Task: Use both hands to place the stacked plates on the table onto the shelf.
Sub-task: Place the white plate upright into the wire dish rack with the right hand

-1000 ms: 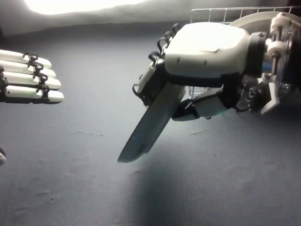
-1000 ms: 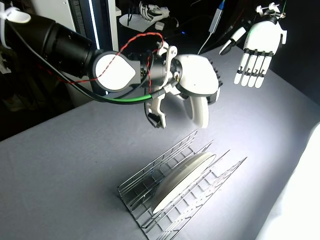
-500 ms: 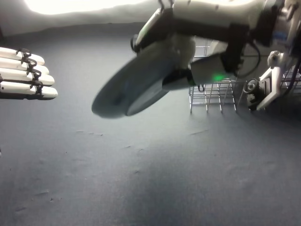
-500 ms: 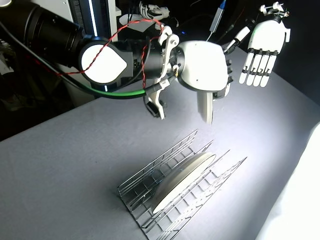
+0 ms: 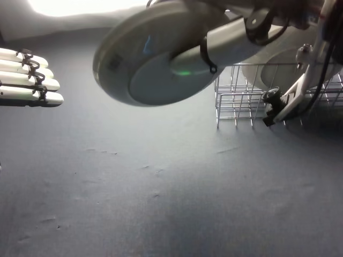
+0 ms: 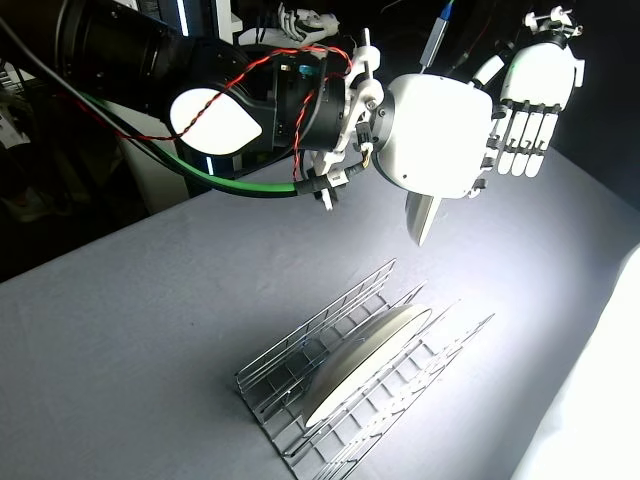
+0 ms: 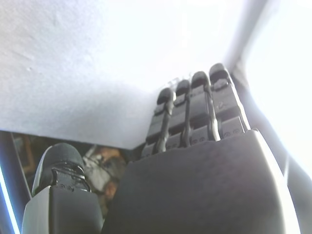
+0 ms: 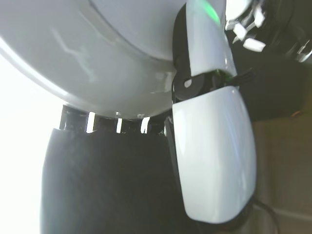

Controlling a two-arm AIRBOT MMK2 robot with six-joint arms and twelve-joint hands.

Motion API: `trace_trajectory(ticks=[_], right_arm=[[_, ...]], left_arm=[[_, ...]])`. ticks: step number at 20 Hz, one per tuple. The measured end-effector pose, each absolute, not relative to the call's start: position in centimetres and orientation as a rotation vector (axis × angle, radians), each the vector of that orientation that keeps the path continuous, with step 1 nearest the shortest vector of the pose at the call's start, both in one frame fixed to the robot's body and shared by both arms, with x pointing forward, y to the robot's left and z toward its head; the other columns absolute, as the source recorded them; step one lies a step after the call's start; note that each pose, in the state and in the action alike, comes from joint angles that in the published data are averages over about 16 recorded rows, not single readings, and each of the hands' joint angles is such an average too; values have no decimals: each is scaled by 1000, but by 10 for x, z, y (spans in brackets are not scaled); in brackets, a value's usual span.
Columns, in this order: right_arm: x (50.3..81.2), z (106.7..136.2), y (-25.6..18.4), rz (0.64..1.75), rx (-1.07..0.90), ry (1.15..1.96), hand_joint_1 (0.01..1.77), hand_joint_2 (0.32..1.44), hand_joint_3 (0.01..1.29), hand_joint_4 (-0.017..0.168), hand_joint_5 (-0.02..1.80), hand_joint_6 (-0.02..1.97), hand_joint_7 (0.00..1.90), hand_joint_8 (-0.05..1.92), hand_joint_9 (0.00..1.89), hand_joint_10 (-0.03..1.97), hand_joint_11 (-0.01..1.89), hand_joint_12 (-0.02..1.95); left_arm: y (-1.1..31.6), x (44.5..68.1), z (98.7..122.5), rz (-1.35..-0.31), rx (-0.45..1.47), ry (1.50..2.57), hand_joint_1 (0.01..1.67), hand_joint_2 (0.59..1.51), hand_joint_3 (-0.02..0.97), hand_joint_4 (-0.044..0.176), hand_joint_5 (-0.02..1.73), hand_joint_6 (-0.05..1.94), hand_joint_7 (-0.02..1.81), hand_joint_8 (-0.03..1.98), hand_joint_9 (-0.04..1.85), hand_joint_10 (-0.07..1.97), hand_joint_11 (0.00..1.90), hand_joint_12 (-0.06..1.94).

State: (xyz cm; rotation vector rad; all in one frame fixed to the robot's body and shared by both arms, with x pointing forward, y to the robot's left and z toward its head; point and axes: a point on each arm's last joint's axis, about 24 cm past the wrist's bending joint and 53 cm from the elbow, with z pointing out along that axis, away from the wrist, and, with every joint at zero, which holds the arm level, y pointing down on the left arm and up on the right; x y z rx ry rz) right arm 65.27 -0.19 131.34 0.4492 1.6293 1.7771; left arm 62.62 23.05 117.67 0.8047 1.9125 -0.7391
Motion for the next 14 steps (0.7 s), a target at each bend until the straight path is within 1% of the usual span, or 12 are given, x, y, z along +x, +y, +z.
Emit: trace_trajectory(ticks=[4,7,14], right_arm=[[660,1317,-12,1819,567,1615,1391,1011,14,-4,930,966,1041,799,988,1159,881,1448],[664,1318,-23,1830,630,1599,1397,1011,14,-4,922,981,1034,812,984,1166,885,1448],[670,1310,-54,1794,706,1585,1407,1010,14,-6,924,975,1034,804,980,1157,894,1440]], left_arm=[[230,626,1176,-740,807,1915,14,1056,10,1,22,10,15,-2,20,5,19,11],[229,626,1175,-742,810,1917,15,1056,10,2,21,10,16,-2,22,5,19,11],[226,624,1172,-747,822,1922,14,1057,11,2,21,10,19,-3,23,5,20,11]])
